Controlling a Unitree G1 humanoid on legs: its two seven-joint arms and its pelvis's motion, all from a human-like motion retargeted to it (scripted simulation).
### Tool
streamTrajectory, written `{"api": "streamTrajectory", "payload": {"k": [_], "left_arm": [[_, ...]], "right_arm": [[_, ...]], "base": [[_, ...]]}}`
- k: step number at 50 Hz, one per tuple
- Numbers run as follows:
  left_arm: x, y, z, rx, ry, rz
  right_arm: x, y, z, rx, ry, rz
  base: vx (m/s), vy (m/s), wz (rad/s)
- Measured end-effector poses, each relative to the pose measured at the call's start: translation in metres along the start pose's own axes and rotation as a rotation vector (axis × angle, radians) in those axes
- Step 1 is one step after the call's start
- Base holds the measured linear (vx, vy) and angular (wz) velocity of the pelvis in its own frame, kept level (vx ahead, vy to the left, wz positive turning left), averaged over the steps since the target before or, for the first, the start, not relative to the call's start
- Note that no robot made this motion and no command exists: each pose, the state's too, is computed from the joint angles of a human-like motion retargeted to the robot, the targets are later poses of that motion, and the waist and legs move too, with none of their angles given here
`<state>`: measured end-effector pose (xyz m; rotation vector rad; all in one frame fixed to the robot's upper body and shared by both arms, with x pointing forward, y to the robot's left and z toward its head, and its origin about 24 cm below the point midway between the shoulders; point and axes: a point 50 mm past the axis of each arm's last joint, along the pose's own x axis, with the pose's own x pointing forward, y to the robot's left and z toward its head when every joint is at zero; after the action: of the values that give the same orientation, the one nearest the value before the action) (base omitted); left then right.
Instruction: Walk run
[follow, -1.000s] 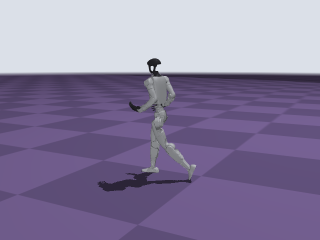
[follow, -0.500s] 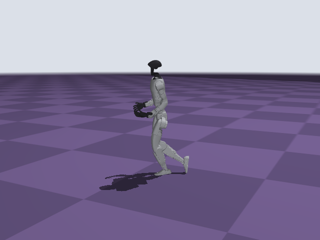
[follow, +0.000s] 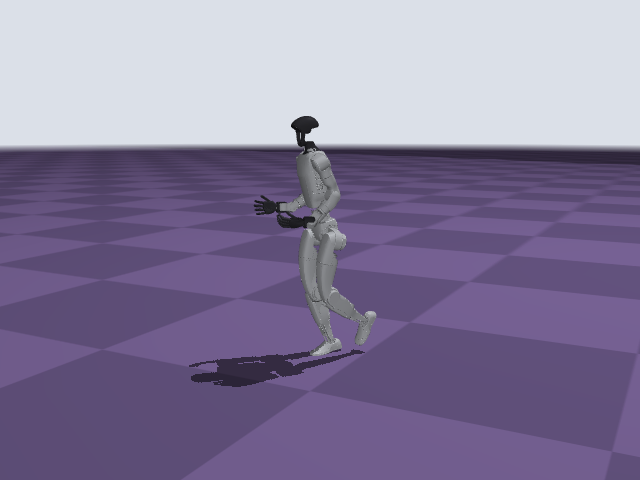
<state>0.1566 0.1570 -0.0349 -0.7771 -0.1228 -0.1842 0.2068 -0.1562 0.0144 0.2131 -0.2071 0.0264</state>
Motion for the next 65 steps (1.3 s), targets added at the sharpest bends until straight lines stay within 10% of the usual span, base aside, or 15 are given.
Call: {"api": "streamTrajectory", "payload": {"k": [11, 27, 45, 65], "left_arm": [[-0.014, 0.011, 0.001, 0.143, 0.142, -0.023], [0.065, -0.007, 0.038, 0.091, -0.131, -0.130], [-0.033, 0.022, 0.026, 0.158, 0.040, 0.024], [0.052, 0.001, 0.043, 0.270, 0.007, -0.258]], "right_arm": [[-0.002, -0.011, 0.025, -0.149, -0.045, 0.120], [-0.166, -0.047, -0.039, -0.028, 0.529, -0.146], [0.016, -0.008, 0.034, -0.017, -0.199, -0.129], [-0.110, -0.026, -0.029, -0.132, 0.324, -0.154]], "base": [[1.42, -0.29, 0.06], [1.41, -0.41, 0.43], [1.46, -0.43, -1.10], [1.29, -0.35, -0.92]]}}
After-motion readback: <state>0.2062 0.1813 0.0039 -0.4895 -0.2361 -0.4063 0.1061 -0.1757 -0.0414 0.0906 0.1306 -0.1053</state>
